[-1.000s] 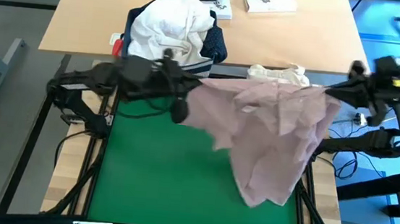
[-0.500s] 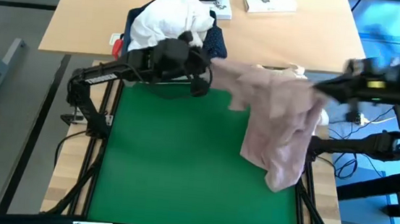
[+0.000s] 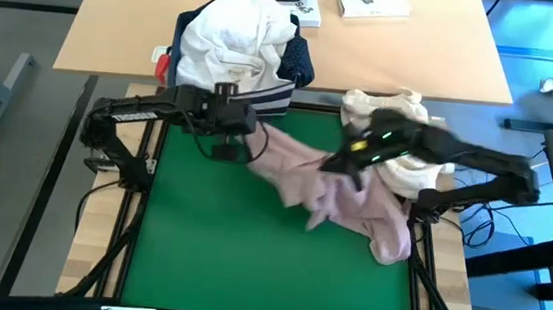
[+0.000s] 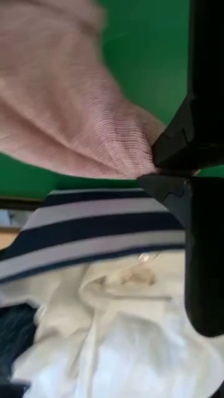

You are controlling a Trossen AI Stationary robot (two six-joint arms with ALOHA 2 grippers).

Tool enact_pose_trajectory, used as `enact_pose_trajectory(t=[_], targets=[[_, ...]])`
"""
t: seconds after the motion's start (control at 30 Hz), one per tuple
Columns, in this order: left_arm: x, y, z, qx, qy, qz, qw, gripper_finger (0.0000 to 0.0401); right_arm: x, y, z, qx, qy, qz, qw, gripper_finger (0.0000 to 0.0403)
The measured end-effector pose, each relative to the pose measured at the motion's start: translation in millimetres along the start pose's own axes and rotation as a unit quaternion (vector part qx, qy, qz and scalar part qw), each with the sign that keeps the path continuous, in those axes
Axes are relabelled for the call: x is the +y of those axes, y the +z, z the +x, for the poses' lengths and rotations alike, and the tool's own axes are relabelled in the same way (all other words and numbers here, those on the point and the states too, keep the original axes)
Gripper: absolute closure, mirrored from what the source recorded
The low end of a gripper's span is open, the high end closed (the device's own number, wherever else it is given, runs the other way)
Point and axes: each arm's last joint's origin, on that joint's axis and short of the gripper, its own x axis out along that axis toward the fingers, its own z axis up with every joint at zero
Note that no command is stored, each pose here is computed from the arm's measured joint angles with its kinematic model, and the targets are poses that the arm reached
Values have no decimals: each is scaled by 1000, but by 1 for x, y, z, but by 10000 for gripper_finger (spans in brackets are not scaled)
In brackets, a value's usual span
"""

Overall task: Fold laundry
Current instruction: Remove the red polo from the blue laundry bin

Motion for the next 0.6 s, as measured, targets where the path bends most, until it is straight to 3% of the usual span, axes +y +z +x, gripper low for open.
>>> enact_pose_trajectory(t=[0.33, 0.5, 0.6], targets=[[-33, -74, 7, 2, -13, -101, 995, 392, -18, -43, 127, 99, -48, -18, 994, 388], [-37, -95, 3, -5, -18, -170, 985, 353, -33, -55, 175, 87, -44, 3, 995, 386], [-36, -101, -2, 0, -38, -208, 977, 316, -45, -57, 196, 70, -54, 24, 996, 364]])
